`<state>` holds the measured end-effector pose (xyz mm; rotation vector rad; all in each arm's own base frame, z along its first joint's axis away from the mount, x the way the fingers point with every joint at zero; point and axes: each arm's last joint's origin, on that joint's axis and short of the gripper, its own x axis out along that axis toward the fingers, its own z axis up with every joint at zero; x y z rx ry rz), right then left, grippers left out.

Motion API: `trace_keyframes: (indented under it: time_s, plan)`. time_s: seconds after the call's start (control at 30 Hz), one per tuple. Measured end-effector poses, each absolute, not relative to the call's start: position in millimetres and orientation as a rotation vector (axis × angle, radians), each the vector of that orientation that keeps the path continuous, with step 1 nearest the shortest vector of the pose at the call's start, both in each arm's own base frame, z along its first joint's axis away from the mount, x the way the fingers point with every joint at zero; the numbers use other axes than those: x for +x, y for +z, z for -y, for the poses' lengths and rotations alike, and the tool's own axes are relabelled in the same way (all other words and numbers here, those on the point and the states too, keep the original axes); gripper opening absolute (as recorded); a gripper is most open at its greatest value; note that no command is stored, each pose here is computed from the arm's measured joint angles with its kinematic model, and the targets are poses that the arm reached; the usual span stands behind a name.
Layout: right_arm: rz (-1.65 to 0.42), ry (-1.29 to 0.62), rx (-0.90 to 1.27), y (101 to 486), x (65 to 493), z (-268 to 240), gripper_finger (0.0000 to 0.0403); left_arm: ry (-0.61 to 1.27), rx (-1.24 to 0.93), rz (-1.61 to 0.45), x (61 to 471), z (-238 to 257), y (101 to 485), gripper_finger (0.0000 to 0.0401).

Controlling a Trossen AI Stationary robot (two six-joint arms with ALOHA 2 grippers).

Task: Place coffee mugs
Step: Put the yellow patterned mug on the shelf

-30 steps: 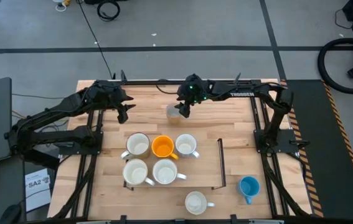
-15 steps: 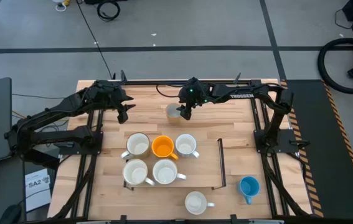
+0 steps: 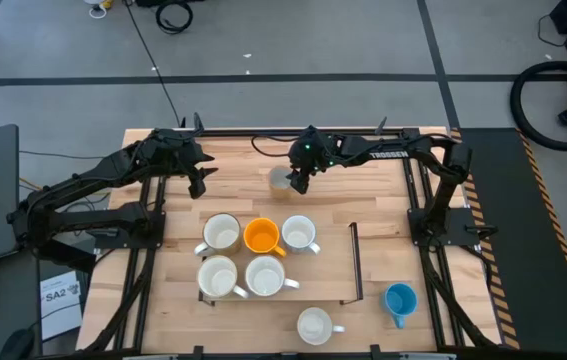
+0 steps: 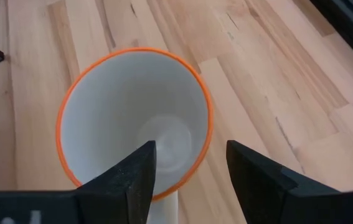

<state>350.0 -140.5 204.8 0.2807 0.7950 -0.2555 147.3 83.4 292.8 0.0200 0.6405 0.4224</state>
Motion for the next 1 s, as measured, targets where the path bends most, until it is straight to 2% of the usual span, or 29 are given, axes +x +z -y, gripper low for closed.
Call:
trace_keyframes:
  time_s: [0.37,0.87,1.0]
  plan:
    - [-0.827,-0.279,0.338,202.3,347.3,139.6,0.0145,0.422,0.020,-0.641,147.3,-83.4,292.8,0.0160]
    - [-0.839,-0.306,0.398,201.0,346.0,139.2,0.0023,0.422,0.019,-0.641,147.4,-83.4,292.7,0.0160]
    - [-0.835,-0.322,0.430,200.9,345.9,139.2,0.0023,0.422,0.019,-0.641,147.3,-83.4,292.7,0.0160]
